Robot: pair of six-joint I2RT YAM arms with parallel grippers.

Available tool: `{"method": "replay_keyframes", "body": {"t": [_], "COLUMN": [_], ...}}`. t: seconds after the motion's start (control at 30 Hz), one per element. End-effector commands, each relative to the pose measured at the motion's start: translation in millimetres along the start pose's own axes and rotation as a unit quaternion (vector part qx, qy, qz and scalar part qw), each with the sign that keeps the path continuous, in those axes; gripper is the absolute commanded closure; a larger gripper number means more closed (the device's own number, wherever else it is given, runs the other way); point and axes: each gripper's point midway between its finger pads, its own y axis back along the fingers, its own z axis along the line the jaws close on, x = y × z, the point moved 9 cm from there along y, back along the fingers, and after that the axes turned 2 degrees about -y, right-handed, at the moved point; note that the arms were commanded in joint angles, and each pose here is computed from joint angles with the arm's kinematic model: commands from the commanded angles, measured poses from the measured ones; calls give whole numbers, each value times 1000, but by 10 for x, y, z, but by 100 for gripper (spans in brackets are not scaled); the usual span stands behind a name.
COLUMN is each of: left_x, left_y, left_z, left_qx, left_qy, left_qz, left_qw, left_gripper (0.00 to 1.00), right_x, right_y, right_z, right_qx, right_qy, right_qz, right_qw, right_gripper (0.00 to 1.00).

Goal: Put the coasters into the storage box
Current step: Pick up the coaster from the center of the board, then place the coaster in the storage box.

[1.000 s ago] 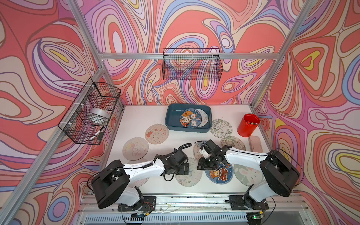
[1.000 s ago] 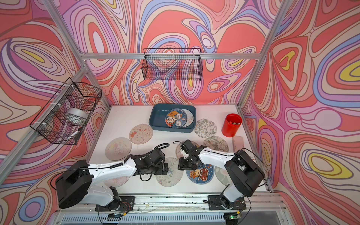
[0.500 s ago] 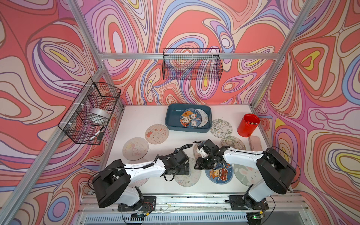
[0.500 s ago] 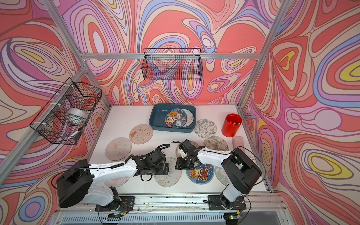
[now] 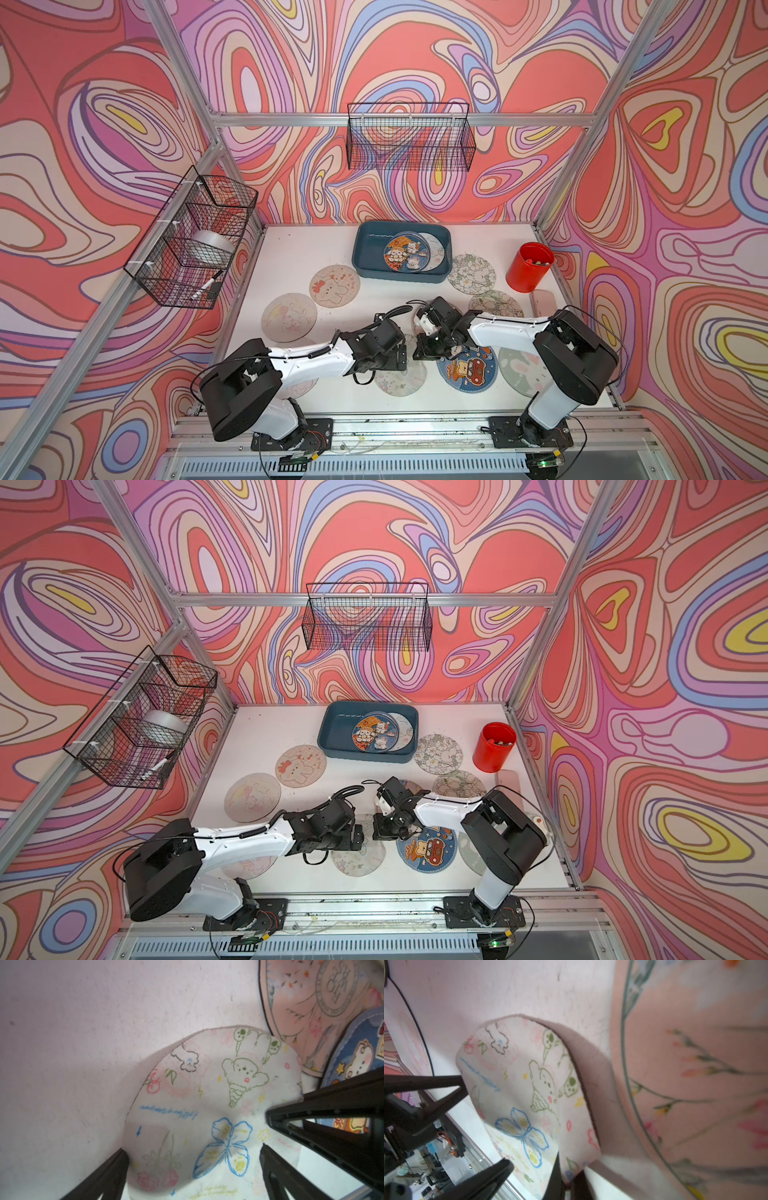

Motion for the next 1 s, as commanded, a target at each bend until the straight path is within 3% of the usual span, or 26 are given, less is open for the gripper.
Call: {"method": "replay_keyframes", "body": {"t": [0.0,0.27,0.57,0.97], "left_x": [162,-22,-275,-512], "left_y": [-88,125,431,539], "left_z": [186,193,106,138], "left_qx": [-51,-82,-54,13], "left_qy": [14,20,27,67], "left_qz": [28,-50,-157,-191], "left_qw": [998,995,986,979], "left_gripper": [1,0,0,0], "right_x": [-124,-462,-902,-1693], "right_y": [38,263,563,1104], "right_z": [99,308,608,971], "right_qx": [2,42,97,77], "right_qy": [15,38,97,131], "right_qz": [-32,-114,-187,-303], "right_qw": [999,992,973,941], "right_gripper": [100,100,100,100]}}
